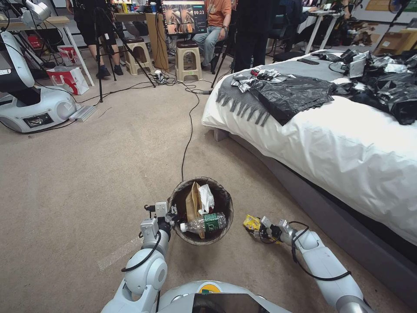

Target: Pick up the trash bin, then pick up the garbage from the floor and place it into the trash bin.

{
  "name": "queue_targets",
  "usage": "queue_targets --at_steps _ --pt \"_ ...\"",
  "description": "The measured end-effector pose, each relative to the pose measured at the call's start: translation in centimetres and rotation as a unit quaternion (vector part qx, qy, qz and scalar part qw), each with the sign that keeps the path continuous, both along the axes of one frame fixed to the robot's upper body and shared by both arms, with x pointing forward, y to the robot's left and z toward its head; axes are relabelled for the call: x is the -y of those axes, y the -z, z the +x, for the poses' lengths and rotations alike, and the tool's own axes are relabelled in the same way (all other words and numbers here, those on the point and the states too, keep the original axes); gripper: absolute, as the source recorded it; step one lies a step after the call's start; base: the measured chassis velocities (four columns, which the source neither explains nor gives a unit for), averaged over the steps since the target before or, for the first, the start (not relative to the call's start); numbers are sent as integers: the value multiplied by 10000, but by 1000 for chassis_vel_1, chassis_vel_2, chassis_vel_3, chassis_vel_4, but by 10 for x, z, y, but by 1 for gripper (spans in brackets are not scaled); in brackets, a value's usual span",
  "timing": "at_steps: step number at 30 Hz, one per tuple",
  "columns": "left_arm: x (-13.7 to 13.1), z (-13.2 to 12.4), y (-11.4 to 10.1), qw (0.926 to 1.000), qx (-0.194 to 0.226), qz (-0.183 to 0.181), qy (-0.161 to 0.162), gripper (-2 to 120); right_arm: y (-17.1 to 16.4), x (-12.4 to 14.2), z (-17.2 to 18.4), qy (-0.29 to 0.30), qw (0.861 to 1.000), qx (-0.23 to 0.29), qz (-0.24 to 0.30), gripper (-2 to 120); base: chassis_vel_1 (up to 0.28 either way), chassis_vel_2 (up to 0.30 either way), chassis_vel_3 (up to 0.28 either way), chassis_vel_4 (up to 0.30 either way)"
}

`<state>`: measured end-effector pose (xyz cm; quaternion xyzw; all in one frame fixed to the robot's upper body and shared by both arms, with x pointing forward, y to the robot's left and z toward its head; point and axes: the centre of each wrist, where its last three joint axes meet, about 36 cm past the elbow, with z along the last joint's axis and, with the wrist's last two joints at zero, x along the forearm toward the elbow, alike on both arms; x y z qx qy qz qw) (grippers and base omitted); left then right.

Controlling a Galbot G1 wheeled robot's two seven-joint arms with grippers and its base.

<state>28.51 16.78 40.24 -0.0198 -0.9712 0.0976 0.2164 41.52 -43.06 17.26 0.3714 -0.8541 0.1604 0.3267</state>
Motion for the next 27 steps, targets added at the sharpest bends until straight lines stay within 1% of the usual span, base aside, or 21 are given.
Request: queue_targets --at_steps 19,23,24,26,27 --pt "-1 2 0 10000 13 7 -16 0 0 0 -1 162 9998 119 -10 63 0 0 0 0" --pt "-1 2 0 10000 11 6 -30 0 -4 4 -3 255 9995 210 -18 63 0 0 0 0" --pt "-2 2 1 10000 10 10 -37 0 -10 12 -3 370 9988 290 -109 61 0 0 0 0" --pt "-2 3 1 10000 13 16 -45 0 -16 19 -6 412 9984 363 -151 50 0 0 0 0" --pt "-2 3 1 10000 13 16 -45 0 -16 19 -6 412 9984 363 -151 50 0 0 0 0"
